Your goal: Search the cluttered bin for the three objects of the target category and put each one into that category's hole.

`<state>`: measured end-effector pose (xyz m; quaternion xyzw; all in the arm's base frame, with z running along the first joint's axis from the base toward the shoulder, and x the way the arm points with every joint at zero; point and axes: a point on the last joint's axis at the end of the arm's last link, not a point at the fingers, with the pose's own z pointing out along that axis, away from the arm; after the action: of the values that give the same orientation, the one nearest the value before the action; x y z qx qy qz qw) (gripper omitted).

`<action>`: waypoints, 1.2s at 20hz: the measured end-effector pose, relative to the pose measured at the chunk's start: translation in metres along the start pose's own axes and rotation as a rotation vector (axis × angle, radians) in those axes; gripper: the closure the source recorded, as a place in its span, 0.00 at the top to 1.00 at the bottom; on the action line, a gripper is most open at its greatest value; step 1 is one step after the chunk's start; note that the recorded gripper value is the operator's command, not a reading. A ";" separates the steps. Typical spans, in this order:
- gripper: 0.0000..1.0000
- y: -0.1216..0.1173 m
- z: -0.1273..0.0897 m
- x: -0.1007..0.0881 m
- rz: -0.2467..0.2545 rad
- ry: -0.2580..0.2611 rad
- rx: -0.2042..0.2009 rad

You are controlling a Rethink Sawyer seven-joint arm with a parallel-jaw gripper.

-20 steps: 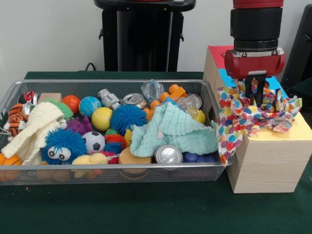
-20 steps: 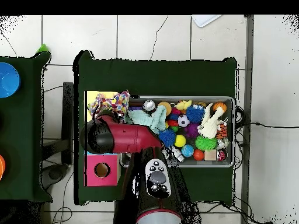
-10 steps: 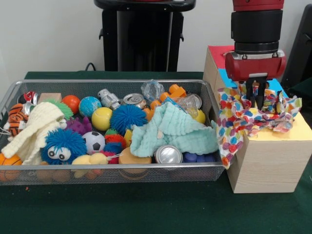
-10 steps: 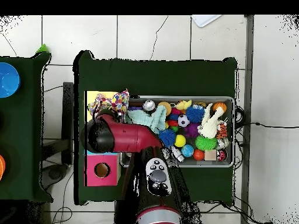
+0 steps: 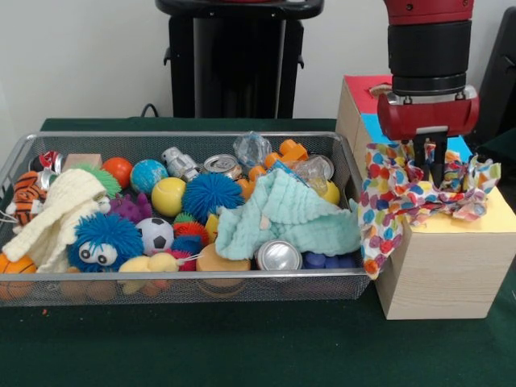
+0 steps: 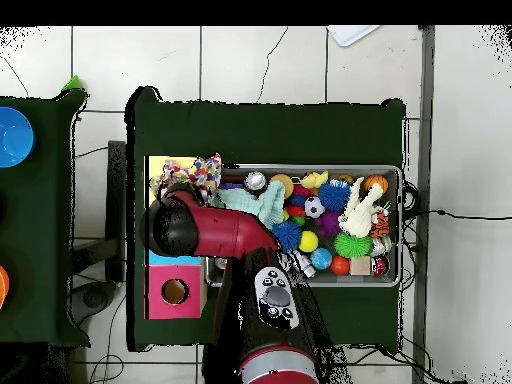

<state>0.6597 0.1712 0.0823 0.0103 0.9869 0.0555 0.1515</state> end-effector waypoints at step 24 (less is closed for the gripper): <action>0.00 0.014 0.022 -0.002 0.127 0.014 -0.047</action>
<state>0.6680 0.1872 0.0632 0.0692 0.9836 0.0882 0.1410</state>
